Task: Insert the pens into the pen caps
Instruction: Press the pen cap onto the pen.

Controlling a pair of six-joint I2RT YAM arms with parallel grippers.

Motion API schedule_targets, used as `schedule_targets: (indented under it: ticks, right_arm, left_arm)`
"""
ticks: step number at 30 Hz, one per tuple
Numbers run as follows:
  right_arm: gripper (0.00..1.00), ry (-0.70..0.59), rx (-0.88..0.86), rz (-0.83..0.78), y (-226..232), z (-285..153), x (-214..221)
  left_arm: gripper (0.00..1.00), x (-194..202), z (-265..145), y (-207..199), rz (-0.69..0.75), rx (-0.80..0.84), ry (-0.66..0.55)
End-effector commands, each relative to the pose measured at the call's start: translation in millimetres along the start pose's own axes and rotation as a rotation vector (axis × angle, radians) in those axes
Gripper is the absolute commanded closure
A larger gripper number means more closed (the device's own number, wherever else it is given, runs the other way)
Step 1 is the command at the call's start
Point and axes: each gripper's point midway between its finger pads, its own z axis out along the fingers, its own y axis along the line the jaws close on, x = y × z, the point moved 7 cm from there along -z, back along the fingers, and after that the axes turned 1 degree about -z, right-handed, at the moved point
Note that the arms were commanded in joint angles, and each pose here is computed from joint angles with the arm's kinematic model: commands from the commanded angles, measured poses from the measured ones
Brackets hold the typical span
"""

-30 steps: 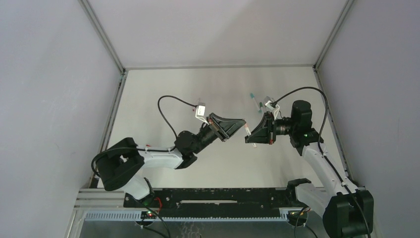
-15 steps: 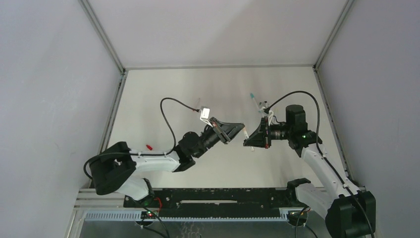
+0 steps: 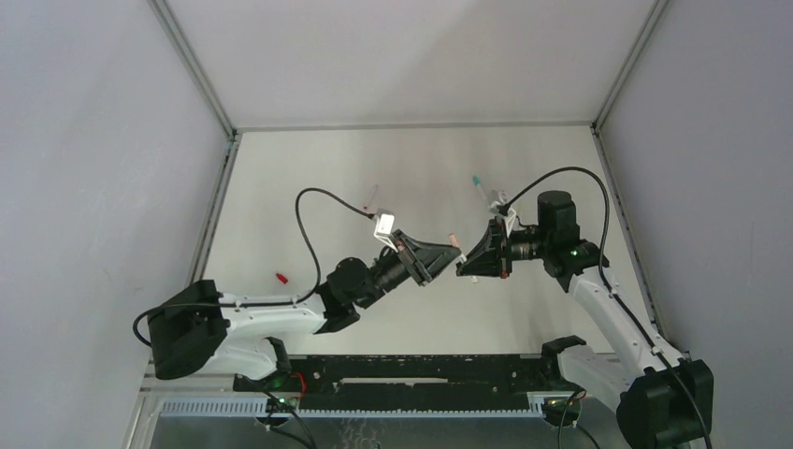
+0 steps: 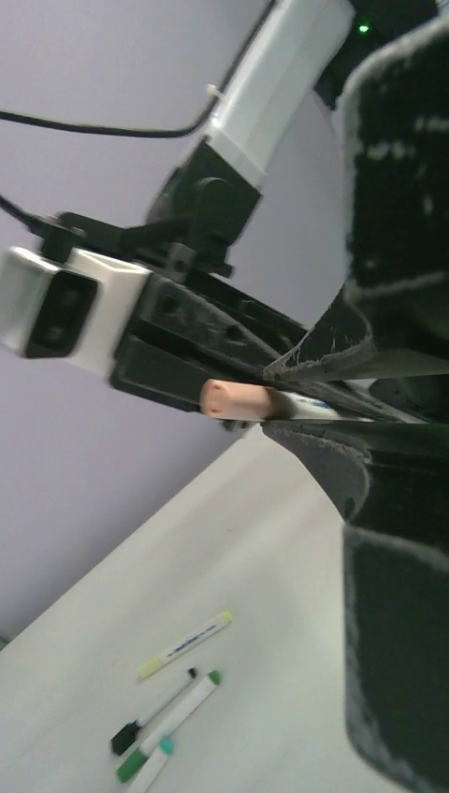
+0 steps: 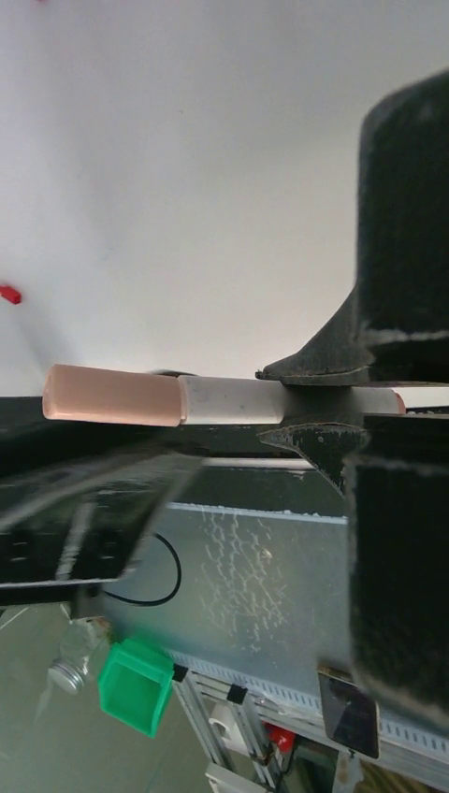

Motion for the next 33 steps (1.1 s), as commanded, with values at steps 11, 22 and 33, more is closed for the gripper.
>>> schedule_targets:
  ticks: [11,22,33]
  right_arm:
    - [1.00,-0.042,-0.001,-0.185,-4,0,-29]
    - [1.00,-0.017,-0.123,-0.221,5,2,-22]
    - [1.00,-0.010,-0.169,-0.218,8,6,-17]
  left_arm:
    - [0.48,28,-50,-1,0.093,0.046,0.194]
    - [0.00,-17,-64,-23,0.271,0.188,0.078]
    - [0.09,-41,-29,-33,0.253,0.292,0.054]
